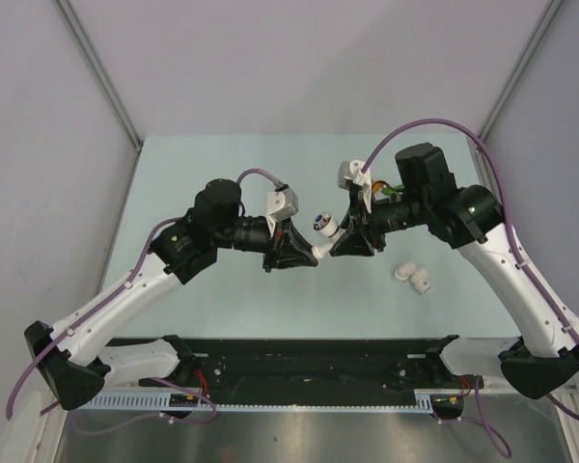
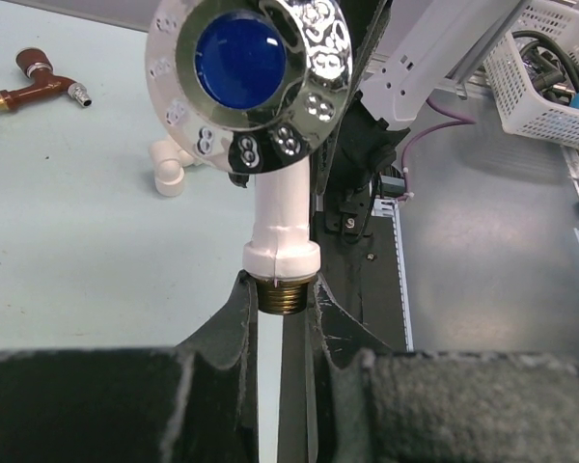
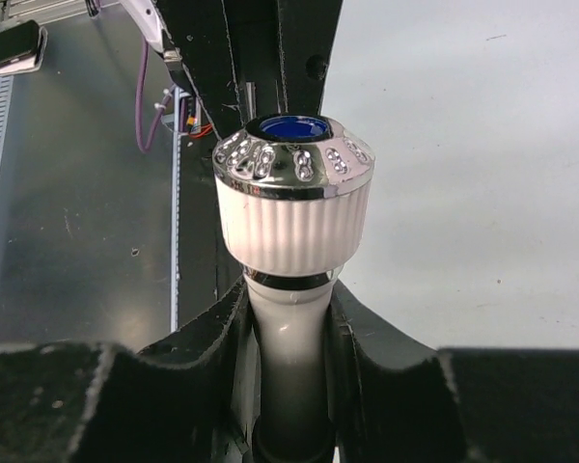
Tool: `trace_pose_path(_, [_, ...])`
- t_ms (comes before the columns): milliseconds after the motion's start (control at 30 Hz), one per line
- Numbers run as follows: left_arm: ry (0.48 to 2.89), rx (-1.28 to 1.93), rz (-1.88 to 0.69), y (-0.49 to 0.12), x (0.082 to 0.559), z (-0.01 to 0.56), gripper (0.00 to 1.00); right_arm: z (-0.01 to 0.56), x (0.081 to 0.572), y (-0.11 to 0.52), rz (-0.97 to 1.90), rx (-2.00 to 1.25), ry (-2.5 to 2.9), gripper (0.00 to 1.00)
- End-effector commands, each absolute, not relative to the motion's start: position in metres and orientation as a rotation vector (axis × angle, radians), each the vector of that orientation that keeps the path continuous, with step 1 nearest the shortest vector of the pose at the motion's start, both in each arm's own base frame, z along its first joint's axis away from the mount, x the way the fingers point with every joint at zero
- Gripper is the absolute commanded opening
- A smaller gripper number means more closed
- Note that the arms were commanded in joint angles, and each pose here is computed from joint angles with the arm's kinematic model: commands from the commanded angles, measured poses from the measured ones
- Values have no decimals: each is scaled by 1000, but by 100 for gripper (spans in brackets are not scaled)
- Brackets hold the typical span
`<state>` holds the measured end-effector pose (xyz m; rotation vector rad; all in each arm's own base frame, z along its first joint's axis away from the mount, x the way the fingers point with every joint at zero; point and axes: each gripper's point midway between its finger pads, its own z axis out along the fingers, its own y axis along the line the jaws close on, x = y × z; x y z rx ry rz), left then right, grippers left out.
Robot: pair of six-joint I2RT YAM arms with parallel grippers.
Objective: Install the water faucets
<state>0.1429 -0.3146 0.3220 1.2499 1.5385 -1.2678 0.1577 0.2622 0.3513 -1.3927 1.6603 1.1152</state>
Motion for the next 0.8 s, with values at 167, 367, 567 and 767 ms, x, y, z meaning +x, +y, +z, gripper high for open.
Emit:
trace_pose_path(167, [1370,1272,-1178,-313,146,353,45,382,169,245,1020,-1277,1590,0])
trace_pose_path(367, [1404,1122,-1081,-313,173,356,91,384,236,192,693,-837,1752,0])
trace_pose_path(567, [1596,899,-1021,-331,218,320,99,384,288,96,350,-130,1836,0])
trace_pose_path(767, [1704,834,-956,-386,241,274,99,384,267,42,239,247,1722,0])
